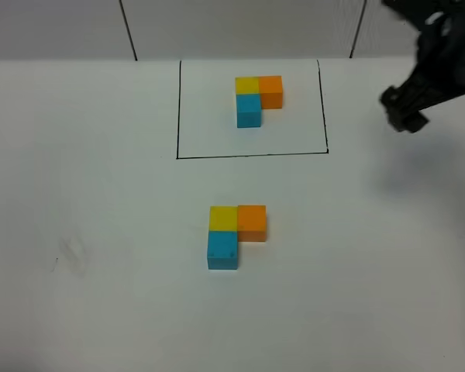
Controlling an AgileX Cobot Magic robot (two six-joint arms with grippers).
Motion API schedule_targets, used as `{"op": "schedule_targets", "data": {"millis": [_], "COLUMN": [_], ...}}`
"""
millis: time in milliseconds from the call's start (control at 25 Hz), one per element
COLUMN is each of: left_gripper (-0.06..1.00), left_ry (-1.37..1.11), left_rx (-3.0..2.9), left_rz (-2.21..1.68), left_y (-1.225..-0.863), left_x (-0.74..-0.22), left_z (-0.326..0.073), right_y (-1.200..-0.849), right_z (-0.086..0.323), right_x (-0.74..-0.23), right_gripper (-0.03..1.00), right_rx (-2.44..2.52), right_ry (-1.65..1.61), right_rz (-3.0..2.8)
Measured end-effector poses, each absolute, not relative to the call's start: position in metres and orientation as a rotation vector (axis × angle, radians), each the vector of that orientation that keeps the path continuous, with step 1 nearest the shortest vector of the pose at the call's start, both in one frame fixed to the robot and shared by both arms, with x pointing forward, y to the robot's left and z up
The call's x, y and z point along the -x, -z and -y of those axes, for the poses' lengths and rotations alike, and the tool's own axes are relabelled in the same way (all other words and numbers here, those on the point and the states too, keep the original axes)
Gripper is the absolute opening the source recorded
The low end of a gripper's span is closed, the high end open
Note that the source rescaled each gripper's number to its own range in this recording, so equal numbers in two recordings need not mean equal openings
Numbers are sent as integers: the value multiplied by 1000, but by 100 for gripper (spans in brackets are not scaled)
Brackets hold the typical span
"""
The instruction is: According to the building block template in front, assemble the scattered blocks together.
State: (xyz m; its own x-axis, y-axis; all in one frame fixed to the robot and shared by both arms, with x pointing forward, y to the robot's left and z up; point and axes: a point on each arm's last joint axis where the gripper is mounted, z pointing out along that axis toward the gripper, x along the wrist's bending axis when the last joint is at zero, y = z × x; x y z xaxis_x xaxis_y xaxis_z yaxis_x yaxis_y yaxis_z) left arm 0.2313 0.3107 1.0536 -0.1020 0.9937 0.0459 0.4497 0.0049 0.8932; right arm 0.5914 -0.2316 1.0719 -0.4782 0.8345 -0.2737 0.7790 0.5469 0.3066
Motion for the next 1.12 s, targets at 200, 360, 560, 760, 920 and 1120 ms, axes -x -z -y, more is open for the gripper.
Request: {"op": "schedule_targets", "data": {"millis": [200, 360, 560, 760, 920, 1120], "left_gripper": [69, 69, 69, 69, 69, 69], "left_ry": [-1051, -1051, -1053, -1053, -1053, -1053], "left_rx": [-1510, -1510, -1509, -1509, -1509, -1509], "left_rz": [-1624, -1623, -1621, -1621, -1621, -1622], "left_y": [-1054, -1054, -1054, -1054, -1054, -1054], "left_x": [-231, -231, -231, -231, -231, -231], "left_z": [-311, -311, -311, -311, -311, -311], "right_y": [-1108, -1120, -1122, -1128, -1121, -1100], "right_z": [294, 331, 337, 323, 313, 304], "right_x": [-538, -471, -384, -318, -283, -259], "right_gripper": [100, 100, 99, 99, 99, 99], "right_rx": [-1494, -1647, -1657, -1560, -1503, -1440], "right_ry": [-174, -180, -252, -440, -581, -696], "right_rz": [-2213, -2026, -1840, -1688, -1621, -1629]}}
